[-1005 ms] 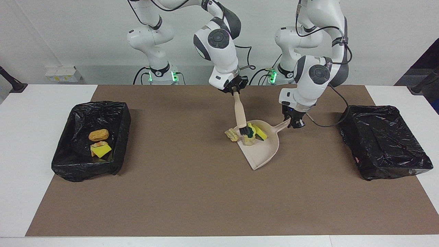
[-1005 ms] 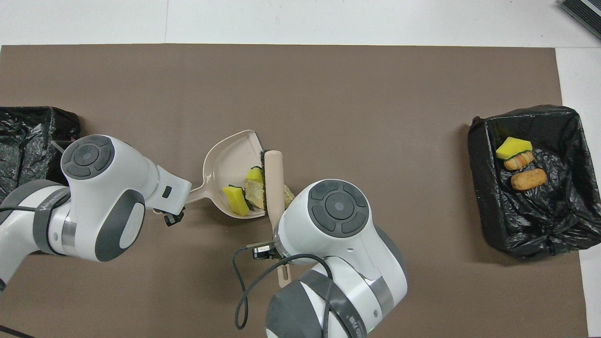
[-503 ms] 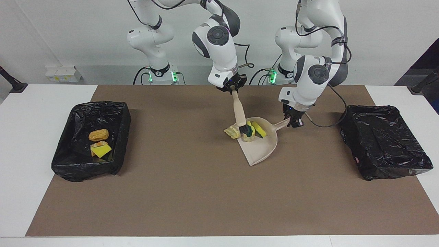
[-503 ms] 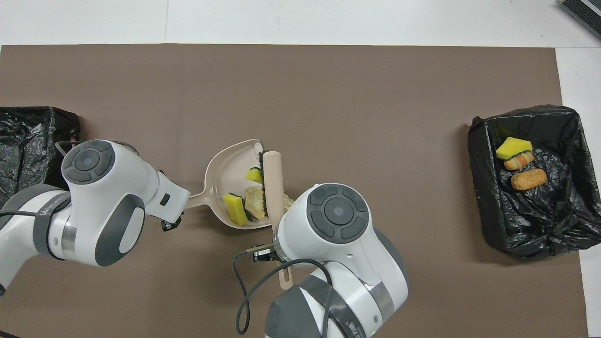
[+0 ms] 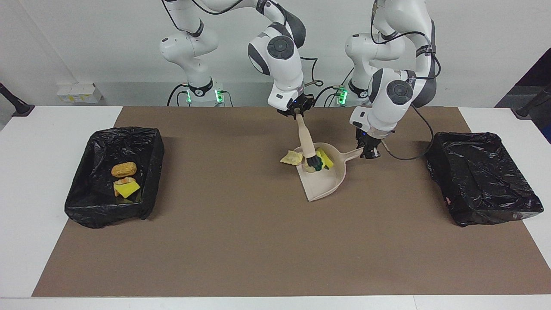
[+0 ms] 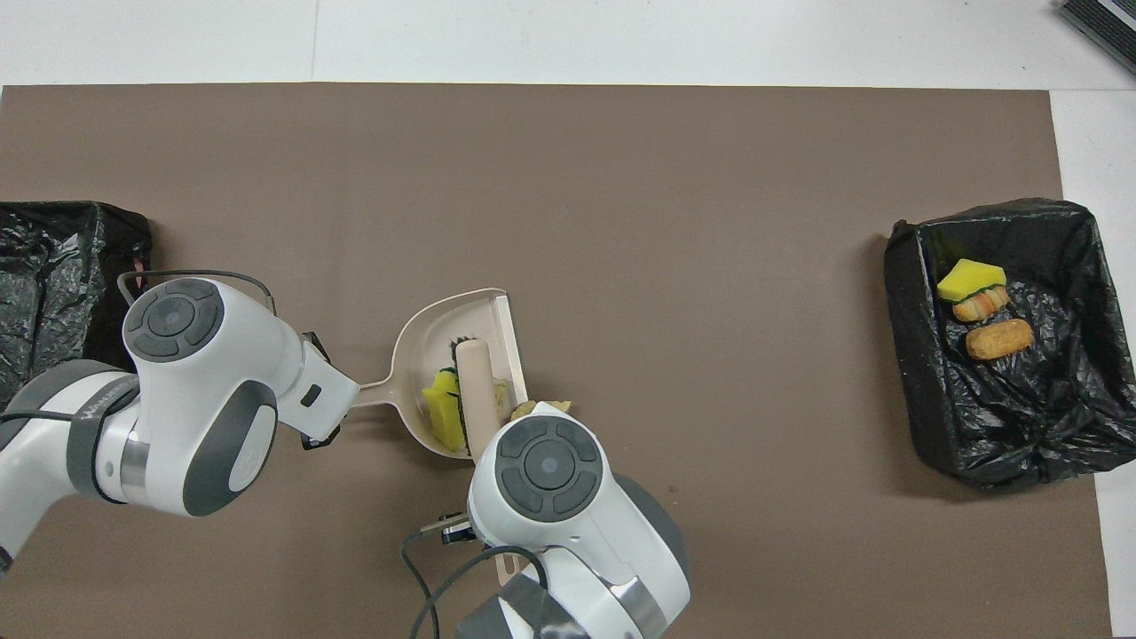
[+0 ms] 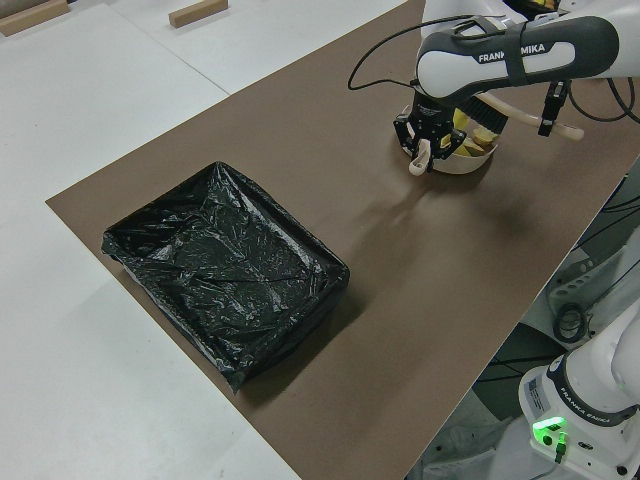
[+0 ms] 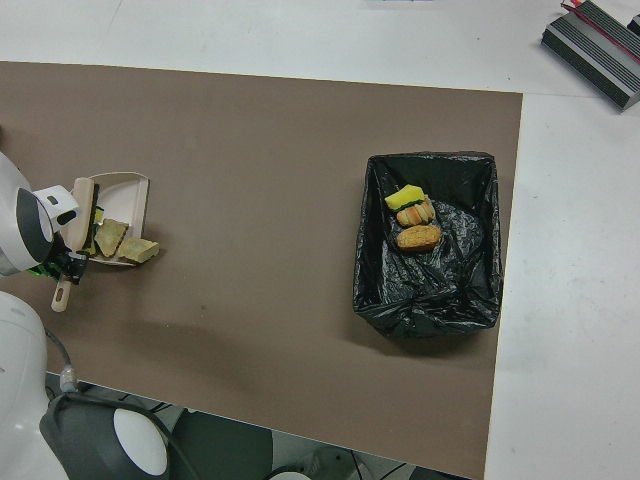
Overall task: Sweep and dump trash in bin
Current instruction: 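Push the last bread pieces into the dustpan with the right gripper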
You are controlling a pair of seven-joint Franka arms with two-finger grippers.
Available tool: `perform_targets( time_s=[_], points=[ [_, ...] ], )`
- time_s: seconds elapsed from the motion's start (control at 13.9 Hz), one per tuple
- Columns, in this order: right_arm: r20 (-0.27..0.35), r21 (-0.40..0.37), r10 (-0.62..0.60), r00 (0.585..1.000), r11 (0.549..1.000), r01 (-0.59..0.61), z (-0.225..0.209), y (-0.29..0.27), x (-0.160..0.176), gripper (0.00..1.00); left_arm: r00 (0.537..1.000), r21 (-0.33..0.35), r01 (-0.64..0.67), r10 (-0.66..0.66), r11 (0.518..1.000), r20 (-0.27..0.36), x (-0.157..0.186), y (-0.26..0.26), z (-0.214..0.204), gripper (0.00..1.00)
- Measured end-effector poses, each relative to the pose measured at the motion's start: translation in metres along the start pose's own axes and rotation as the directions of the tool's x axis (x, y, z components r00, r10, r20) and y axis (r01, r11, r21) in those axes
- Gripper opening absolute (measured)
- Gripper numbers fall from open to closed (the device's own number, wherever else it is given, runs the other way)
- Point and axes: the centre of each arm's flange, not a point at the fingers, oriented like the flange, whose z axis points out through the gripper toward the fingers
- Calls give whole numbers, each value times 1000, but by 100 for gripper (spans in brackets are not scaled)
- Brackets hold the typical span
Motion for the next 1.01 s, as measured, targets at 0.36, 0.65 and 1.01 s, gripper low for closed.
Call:
perform_targets(
  time_s=[0.36, 0.65, 1.01],
  points=[
    [37, -37, 20, 999, 999, -19, 25, -22, -30, 26, 1000, 0, 0, 0, 1000, 2, -1, 3, 0, 31],
    [52, -58, 7, 999, 998, -4, 30, -38, -57, 26, 1000, 0, 0, 0, 1000, 2, -1, 3, 0, 31],
    [34, 11, 43, 998, 999, -43, 38, -38, -53, 26, 1000, 0, 0, 0, 1000, 2, -1, 3, 0, 31]
  ],
)
